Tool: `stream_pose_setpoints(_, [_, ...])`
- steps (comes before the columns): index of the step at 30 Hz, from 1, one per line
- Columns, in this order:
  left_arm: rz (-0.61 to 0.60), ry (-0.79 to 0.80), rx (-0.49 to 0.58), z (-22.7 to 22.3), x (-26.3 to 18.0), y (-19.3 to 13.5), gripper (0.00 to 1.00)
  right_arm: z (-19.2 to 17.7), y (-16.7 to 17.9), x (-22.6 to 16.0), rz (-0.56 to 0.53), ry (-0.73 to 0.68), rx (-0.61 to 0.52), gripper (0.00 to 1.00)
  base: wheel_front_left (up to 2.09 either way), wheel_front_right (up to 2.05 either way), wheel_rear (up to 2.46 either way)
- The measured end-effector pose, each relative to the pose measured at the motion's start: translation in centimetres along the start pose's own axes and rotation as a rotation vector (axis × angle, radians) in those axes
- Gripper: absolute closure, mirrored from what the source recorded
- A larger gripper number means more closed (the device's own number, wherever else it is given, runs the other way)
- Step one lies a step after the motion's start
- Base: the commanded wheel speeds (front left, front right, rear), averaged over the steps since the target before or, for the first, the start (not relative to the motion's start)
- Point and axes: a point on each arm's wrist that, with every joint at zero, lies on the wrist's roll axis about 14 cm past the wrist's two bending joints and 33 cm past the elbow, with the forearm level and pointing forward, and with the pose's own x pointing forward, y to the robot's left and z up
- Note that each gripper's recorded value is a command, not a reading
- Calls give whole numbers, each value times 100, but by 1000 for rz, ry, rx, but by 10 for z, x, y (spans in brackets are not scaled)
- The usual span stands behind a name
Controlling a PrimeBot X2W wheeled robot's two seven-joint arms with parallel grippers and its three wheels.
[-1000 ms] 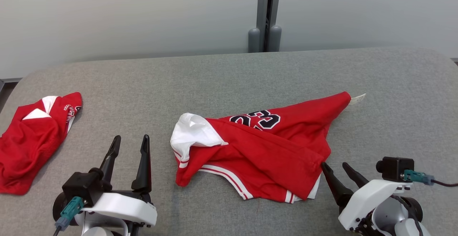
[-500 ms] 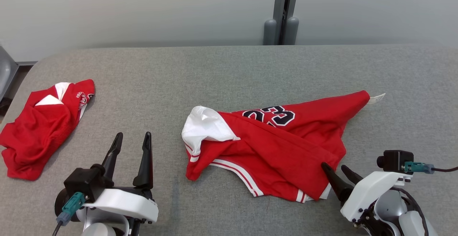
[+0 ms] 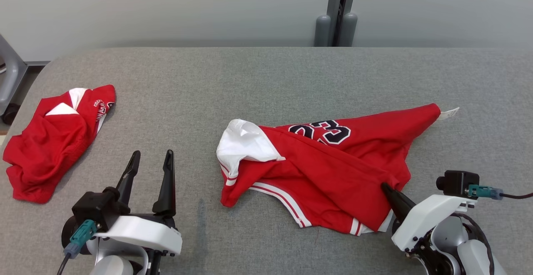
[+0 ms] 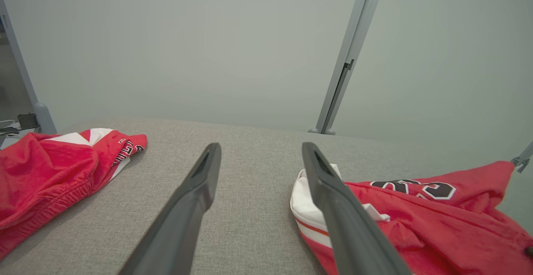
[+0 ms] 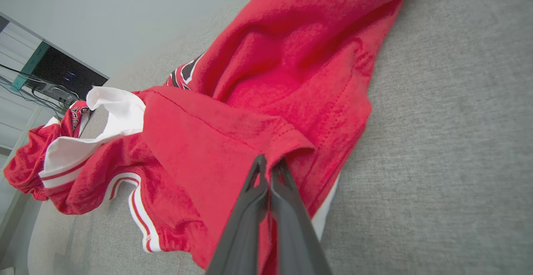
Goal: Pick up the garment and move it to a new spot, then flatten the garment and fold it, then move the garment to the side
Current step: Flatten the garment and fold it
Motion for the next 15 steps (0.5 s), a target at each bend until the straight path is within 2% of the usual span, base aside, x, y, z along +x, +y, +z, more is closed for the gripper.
stream_pose_setpoints(10, [-34, -7, -8, 3, 2, -13, 0, 51, 24, -22, 78, -177, 1, 100, 0, 0, 0])
stream_pose_setpoints(15, [-50, 9, -16, -2, 0, -19, 0, 78, 10, -50, 59, -245, -35, 100, 0, 0, 0])
